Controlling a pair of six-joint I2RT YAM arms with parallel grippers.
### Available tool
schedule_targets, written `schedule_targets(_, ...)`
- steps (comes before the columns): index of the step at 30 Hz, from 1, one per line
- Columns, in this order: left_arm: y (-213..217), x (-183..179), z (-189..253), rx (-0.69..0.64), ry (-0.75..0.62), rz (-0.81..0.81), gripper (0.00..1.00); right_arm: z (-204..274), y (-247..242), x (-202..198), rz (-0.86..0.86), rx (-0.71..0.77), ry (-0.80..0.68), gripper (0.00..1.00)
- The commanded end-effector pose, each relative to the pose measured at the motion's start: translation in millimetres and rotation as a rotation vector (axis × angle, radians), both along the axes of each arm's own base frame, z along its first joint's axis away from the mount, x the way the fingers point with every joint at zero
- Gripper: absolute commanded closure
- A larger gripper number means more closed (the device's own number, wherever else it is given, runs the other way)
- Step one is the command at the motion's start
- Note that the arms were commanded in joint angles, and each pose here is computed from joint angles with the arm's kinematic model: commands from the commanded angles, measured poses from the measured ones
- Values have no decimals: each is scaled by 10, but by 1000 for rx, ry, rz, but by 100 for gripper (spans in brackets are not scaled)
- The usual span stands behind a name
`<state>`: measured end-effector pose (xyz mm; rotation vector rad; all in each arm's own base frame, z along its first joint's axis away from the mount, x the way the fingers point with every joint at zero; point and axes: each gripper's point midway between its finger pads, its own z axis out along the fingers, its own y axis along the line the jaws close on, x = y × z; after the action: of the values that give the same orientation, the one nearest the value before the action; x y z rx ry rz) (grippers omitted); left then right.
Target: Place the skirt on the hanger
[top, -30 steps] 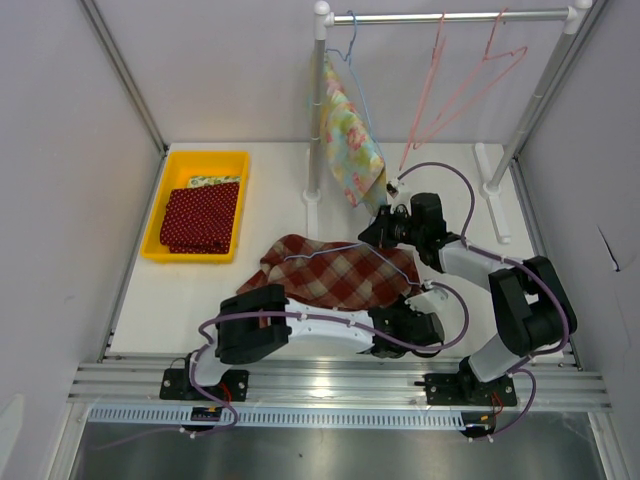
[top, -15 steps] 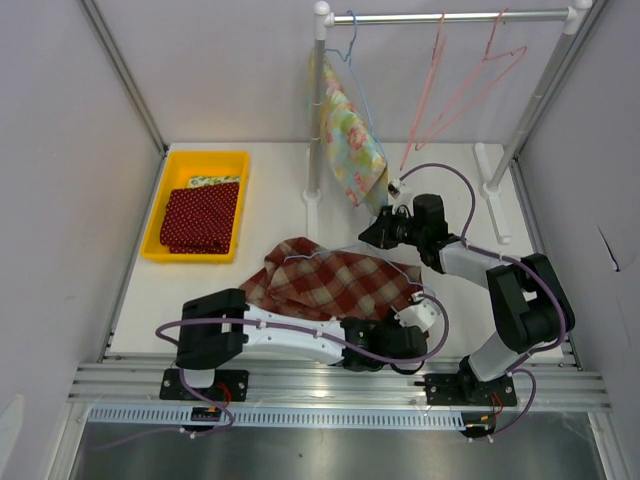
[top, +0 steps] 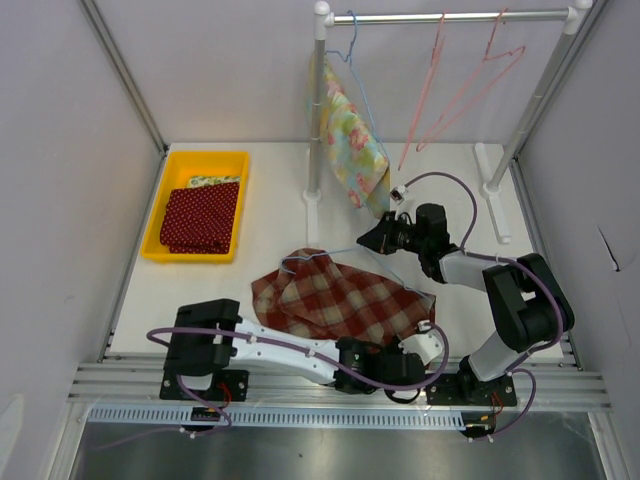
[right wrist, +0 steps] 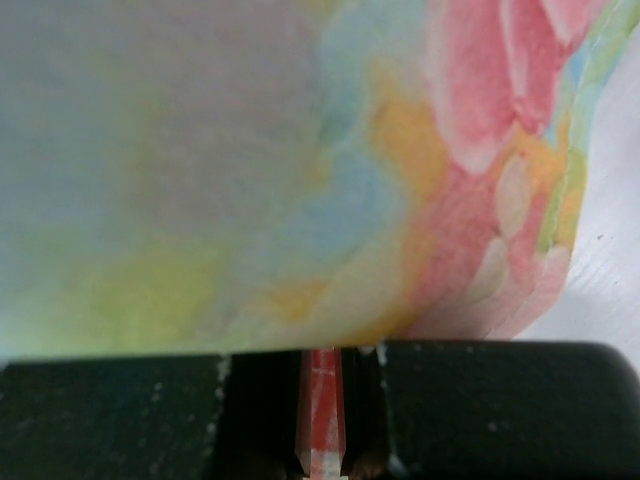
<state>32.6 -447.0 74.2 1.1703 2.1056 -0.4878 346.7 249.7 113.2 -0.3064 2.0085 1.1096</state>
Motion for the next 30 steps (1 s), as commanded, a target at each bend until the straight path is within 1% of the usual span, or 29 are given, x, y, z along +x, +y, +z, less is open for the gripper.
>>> schedule_targets(1, -130, -218, 360, -144, 88, -29, 100, 159, -29, 162, -56, 23, -92, 100)
schedule_targets(2, -80, -226, 314, -139, 94, -23, 100, 183, -89, 186, -89, 17, -101, 100)
schedule_targets(4, -28, -221, 360, -151, 102, -4, 100, 230, -140, 204, -106, 14, -110, 100)
schedule_targets(6, 63, -161, 337, -147, 85, 28, 100, 303, -227, 244, -155, -1, -123, 100)
schedule_targets(8, 99, -134, 411, -166, 77, 40, 100, 338, -295, 269, -190, -19, -132, 100)
schedule_targets(9, 123, -128, 410, -163, 74, 39, 100, 428, -315, 301, -197, -16, -148, 100)
schedule_targets(11, 145, -119, 458, -169, 72, 43, 100, 442, -335, 324, -200, -38, -151, 100)
schedule_targets(12, 166, -119, 436, -162, 73, 45, 94, 533, -323, 342, -196, -33, -166, 100)
schedule_targets(14, 198, -99, 479, -172, 72, 61, 85, 630, -307, 317, -188, -24, -178, 100)
schedule_targets(15, 218, -61, 514, -180, 58, 79, 68, 703, -317, 322, -196, -25, -193, 100)
schedule_targets(16, 246, -28, 549, -190, 51, 94, 60, 803, -304, 259, -192, -30, -202, 100)
schedule_targets(17, 270, 8, 604, -204, 40, 107, 55, 855, -307, 238, -187, -48, -225, 100)
schedule_targets(18, 315, 93, 784, -245, 17, 138, 48, 900, -305, 211, -182, -60, -235, 100)
schedule_targets(20, 388, 267, 990, -289, 2, 189, 45, 1091, -316, 137, -185, -77, -267, 100)
schedule_targets(21, 462, 356, 1204, -341, -2, 216, 42, 1153, -335, 113, -185, -83, -284, 100)
schedule_targets(22, 532, 510, 1302, -366, -8, 259, 42, 1233, -344, 83, -186, -80, -299, 100)
schedule_targets(23, 589, 585, 1400, -392, -9, 281, 41, 1353, -363, 33, -188, -74, -318, 100)
schedule_targets(24, 653, 666, 1484, -415, -9, 307, 41, 1410, -368, 12, -185, -78, -331, 100)
schedule_targets(25, 798, 823, 1602, -437, -17, 357, 41, 1414, -381, -22, -181, -91, -321, 100)
schedule_targets(27, 987, 993, 1663, -447, -43, 438, 40, 1595, -372, -82, -171, -86, -356, 100)
schedule_targets(28, 1179, 1120, 1694, -444, -68, 502, 39, 1631, -383, -122, -165, -92, -360, 100)
schedule_targets(29, 1303, 1237, 1763, -464, -93, 567, 38, 1731, -386, -144, -165, -87, -377, 100)
schedule_targets(30, 1408, 1317, 1741, -461, -100, 605, 38, 1858, -398, -197, -165, -75, -400, 100)
